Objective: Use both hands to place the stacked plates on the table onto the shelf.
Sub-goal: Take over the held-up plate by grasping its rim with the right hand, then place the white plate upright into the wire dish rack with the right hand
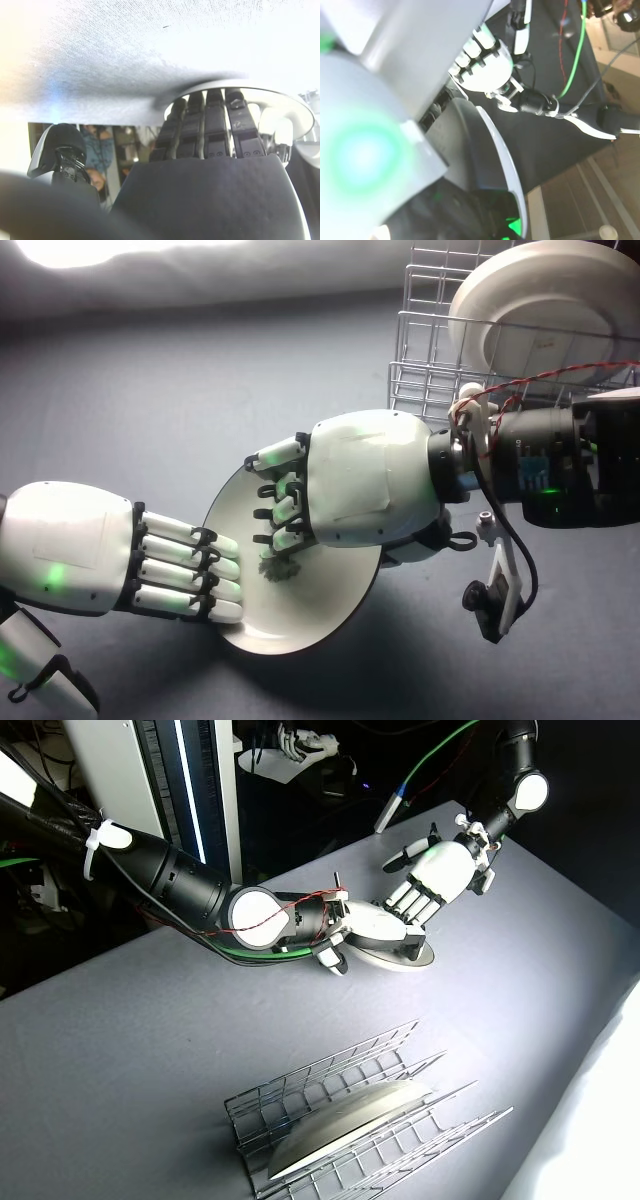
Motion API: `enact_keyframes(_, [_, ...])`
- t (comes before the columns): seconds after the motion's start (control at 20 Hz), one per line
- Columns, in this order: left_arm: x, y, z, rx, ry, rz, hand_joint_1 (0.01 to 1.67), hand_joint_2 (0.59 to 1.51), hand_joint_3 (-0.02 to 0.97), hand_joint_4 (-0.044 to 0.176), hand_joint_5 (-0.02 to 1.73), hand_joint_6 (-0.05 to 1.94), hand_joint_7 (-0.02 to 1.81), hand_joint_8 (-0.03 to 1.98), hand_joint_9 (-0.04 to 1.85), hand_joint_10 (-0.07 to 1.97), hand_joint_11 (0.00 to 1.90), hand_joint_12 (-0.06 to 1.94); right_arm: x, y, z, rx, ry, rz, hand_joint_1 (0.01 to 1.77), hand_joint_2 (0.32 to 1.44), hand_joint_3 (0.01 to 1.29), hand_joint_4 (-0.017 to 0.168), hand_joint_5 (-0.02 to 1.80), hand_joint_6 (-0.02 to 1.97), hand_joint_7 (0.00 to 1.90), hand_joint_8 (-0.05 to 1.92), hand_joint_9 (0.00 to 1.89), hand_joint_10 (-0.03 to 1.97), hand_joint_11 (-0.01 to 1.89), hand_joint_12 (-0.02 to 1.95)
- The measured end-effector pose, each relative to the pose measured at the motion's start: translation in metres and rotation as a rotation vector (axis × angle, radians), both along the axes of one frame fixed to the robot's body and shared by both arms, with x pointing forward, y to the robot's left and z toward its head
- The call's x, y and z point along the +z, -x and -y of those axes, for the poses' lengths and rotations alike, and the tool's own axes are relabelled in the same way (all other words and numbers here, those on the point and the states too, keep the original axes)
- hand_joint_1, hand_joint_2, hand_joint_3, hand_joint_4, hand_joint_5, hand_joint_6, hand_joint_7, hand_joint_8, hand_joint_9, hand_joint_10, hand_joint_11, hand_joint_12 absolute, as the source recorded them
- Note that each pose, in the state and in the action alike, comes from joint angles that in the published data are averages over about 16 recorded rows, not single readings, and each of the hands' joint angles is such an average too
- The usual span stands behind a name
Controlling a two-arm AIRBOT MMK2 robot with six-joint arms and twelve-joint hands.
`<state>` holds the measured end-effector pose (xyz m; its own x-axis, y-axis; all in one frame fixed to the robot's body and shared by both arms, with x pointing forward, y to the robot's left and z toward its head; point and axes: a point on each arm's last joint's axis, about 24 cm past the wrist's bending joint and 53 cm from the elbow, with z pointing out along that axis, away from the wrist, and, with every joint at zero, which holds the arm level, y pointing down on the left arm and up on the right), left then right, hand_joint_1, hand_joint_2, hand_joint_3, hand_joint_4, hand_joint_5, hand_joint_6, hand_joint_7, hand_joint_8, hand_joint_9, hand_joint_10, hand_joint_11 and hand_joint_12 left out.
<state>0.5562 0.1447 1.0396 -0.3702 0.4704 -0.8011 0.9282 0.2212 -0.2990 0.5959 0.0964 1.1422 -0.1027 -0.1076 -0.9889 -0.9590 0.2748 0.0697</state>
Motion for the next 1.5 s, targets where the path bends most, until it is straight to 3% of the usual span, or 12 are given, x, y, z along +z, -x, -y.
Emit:
enact_keyframes(0.3, [0.022,-0.01,0.002,0.023,0.033,0.026,0.01,1.117,0.015,-0.006,-0.01,-0.02,0.02,0.01,0.02,0.0,0.01,0.0,0.007,0.001,-0.001,0.009,-0.023,-0.002,1.17,0.97,0.02,-0.006,0.64,0.18,0.73,0.19,0.76,0.53,0.37,1.25])
enact_keyframes(0.75, [0.085,-0.037,0.0,0.126,0.117,0.117,0.01,1.113,0.015,0.0,0.0,0.0,0.02,0.01,0.02,0.01,0.01,0.0,0.034,-0.001,0.003,-0.009,-0.088,-0.018,1.24,0.98,0.02,-0.01,0.79,0.51,0.95,0.48,0.93,1.08,0.67,1.21])
enact_keyframes(1.05, [0.125,-0.057,-0.017,0.24,0.149,0.206,0.01,1.112,0.015,-0.001,0.01,0.0,0.02,0.01,0.02,0.01,0.01,0.0,0.068,-0.005,0.014,-0.055,-0.18,-0.074,1.29,0.98,0.02,-0.003,0.87,0.75,1.03,0.62,0.94,1.09,0.67,1.21])
enact_keyframes(1.5, [0.153,-0.07,-0.051,0.355,0.111,0.322,0.01,1.107,0.015,-0.001,0.02,0.0,0.01,0.01,0.02,0.01,0.01,0.0,0.118,-0.016,0.04,-0.151,-0.364,-0.223,1.34,0.98,0.02,-0.001,0.95,0.97,1.11,0.74,0.94,1.09,0.67,1.22])
